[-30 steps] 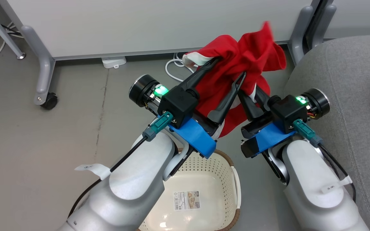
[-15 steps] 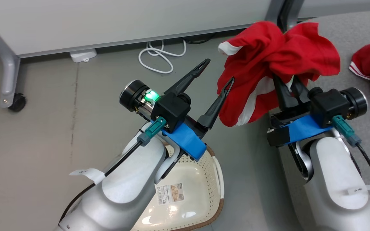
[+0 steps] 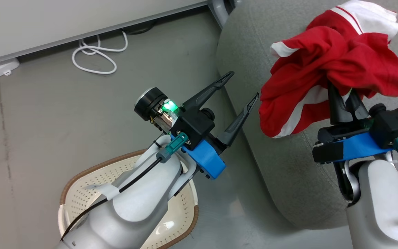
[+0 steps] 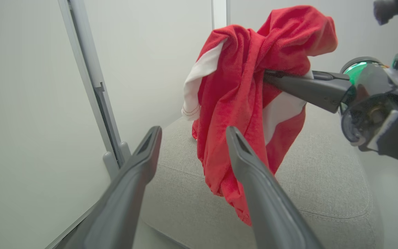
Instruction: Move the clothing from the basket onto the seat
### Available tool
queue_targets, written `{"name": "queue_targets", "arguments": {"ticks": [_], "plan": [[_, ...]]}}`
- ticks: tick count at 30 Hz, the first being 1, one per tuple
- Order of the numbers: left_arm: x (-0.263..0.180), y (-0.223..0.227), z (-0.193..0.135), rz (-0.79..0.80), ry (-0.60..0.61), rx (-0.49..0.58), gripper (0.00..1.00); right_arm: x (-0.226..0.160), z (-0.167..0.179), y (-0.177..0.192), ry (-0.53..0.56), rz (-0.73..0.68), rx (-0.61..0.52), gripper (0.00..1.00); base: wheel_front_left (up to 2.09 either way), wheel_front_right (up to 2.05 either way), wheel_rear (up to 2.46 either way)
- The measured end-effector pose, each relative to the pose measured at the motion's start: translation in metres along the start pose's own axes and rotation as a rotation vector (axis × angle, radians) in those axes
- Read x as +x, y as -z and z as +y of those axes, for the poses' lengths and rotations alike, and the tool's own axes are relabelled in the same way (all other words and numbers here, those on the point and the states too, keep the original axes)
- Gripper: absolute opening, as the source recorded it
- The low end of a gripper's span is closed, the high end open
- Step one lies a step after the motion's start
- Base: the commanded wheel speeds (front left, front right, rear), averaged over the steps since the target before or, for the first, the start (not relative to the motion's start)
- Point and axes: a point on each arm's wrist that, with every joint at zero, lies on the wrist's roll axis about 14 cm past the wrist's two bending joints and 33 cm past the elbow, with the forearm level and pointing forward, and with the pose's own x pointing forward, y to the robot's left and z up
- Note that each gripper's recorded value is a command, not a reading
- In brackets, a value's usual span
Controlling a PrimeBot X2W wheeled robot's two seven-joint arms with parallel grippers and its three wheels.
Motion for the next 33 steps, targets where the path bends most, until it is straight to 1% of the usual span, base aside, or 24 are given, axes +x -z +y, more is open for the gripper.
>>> {"name": "queue_targets", "arguments": {"ticks": [5, 8, 12, 18, 21, 26, 33], "plan": [[0.015, 0.009, -0.021, 0.002, 0.079, -0.026, 1.0, -0.021, -0.035, 0.008, 0.096, 0.037, -0.026, 0.0, 0.0, 0.0, 0.0], [0.021, 0.013, -0.031, 0.005, 0.116, -0.036, 1.0, -0.034, -0.048, 0.015, 0.135, 0.063, -0.034, 0.0, 0.0, 0.0, 0.0], [0.025, 0.015, -0.038, 0.005, 0.138, -0.043, 1.0, -0.043, -0.054, 0.016, 0.157, 0.074, -0.039, 0.0, 0.0, 0.0, 0.0], [0.025, 0.017, -0.037, 0.008, 0.141, -0.048, 1.0, -0.043, -0.058, 0.012, 0.171, 0.058, -0.015, 0.0, 0.0, 0.0, 0.0], [0.025, 0.021, -0.033, 0.013, 0.133, -0.049, 1.0, -0.029, -0.058, -0.003, 0.166, 0.004, -0.025, 0.0, 0.0, 0.0, 0.0], [0.026, 0.035, -0.023, 0.03, 0.123, -0.063, 1.0, 0.008, -0.067, -0.044, 0.172, -0.129, -0.067, 0.0, 0.0, 0.0, 0.0], [0.027, 0.064, -0.005, 0.063, 0.106, -0.098, 1.0, 0.057, -0.098, -0.091, 0.216, -0.28, -0.173, 0.0, 0.0, 0.0, 0.0]]}}
